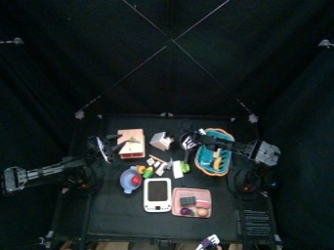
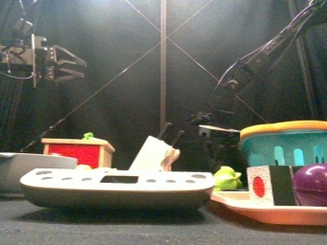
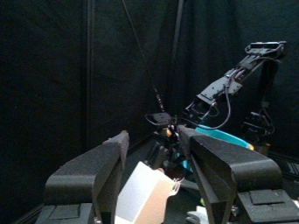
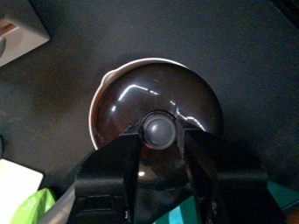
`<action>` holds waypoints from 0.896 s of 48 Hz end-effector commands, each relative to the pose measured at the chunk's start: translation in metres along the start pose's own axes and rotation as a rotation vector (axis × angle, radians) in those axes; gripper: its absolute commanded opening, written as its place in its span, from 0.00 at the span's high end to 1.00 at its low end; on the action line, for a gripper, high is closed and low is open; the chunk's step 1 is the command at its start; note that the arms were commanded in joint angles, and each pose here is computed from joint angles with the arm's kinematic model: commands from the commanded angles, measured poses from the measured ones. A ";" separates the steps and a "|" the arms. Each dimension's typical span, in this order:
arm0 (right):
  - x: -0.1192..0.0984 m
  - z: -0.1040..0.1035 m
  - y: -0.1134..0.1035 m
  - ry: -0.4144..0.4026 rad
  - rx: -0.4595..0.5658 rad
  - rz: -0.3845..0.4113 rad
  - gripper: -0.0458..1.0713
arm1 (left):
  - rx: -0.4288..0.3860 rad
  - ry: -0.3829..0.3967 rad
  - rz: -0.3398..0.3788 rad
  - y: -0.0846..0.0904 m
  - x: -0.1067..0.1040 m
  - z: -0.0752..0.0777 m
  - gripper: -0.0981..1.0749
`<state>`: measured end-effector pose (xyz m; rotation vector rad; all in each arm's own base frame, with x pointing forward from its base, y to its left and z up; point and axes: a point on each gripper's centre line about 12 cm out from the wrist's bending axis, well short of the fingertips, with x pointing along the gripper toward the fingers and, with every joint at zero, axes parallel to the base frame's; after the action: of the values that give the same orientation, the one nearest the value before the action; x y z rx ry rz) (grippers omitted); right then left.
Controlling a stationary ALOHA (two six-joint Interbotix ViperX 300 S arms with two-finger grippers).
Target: Place pot lid on pan
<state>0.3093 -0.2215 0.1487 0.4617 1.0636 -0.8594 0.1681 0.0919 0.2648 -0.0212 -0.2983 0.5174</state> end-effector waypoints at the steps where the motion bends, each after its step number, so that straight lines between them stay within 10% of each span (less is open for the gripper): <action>1: -0.009 0.012 -0.001 -0.041 0.014 0.013 0.37 | 0.004 -0.014 0.001 0.000 0.003 0.004 0.18; 43: -0.023 0.023 0.000 -0.096 0.061 0.055 0.16 | 0.005 -0.014 -0.001 0.000 0.003 0.004 0.18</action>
<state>0.3138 -0.2242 0.1527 0.4983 1.0147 -0.8562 0.1681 0.0918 0.2648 -0.0185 -0.2976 0.5168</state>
